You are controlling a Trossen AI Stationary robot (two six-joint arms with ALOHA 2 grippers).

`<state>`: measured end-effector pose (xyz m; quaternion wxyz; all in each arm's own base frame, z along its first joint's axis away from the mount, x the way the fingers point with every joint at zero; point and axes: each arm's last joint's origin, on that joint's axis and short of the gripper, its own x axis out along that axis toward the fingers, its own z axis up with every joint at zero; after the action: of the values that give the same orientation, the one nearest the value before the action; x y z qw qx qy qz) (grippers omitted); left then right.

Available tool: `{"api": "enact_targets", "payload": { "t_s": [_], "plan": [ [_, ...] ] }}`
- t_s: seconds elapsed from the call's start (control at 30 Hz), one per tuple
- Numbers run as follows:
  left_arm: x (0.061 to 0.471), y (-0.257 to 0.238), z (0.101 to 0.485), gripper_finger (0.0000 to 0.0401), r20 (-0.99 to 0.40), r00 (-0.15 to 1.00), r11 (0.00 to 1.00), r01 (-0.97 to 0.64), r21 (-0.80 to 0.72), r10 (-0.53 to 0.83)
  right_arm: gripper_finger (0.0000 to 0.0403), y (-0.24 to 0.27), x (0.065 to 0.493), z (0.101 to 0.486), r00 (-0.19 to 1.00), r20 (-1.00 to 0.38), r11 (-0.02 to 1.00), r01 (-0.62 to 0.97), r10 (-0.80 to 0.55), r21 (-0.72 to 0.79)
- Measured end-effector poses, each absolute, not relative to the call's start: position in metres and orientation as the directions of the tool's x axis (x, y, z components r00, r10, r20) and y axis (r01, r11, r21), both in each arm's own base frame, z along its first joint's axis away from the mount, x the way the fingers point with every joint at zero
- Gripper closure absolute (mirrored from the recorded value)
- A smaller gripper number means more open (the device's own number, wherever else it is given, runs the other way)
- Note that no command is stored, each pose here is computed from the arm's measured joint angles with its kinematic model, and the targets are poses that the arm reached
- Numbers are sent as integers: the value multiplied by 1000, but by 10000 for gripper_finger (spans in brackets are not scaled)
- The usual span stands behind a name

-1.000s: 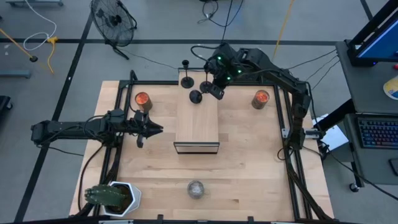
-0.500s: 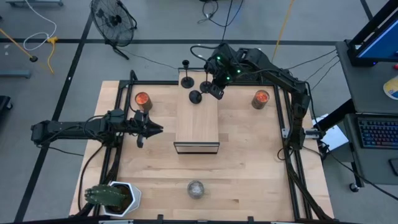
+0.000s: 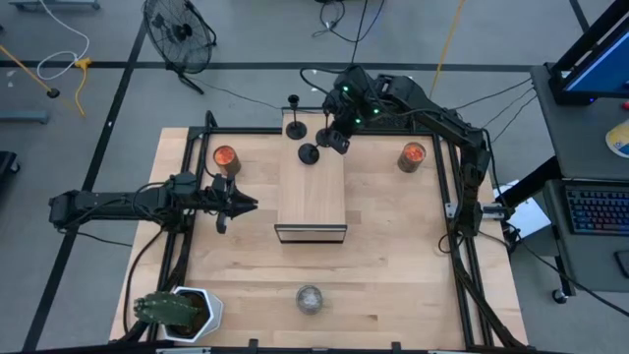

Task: Pick & Place candle stick holders
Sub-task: Put the black candlestick holder on the shelf

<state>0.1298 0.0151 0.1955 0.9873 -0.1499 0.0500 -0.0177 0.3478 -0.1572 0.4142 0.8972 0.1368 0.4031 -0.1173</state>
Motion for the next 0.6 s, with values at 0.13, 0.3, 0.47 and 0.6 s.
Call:
{"api": "enact_targets", "payload": {
  "t_s": [0.13,0.3,0.47,0.6],
  "plan": [
    [130,15,195,320,-94,994,954,20,-298,-50,309,-159,351,417,678,-726,938,315,-115,145],
    [130,15,196,320,-93,994,954,20,-298,-50,303,-160,353,420,702,-701,940,310,-126,141],
    [130,15,195,320,-94,994,954,19,-298,-50,303,-160,355,421,719,-682,946,297,-133,128],
    [130,15,195,320,-94,994,954,20,-298,-50,303,-159,358,427,759,-634,952,282,-145,119]
  ]
}}
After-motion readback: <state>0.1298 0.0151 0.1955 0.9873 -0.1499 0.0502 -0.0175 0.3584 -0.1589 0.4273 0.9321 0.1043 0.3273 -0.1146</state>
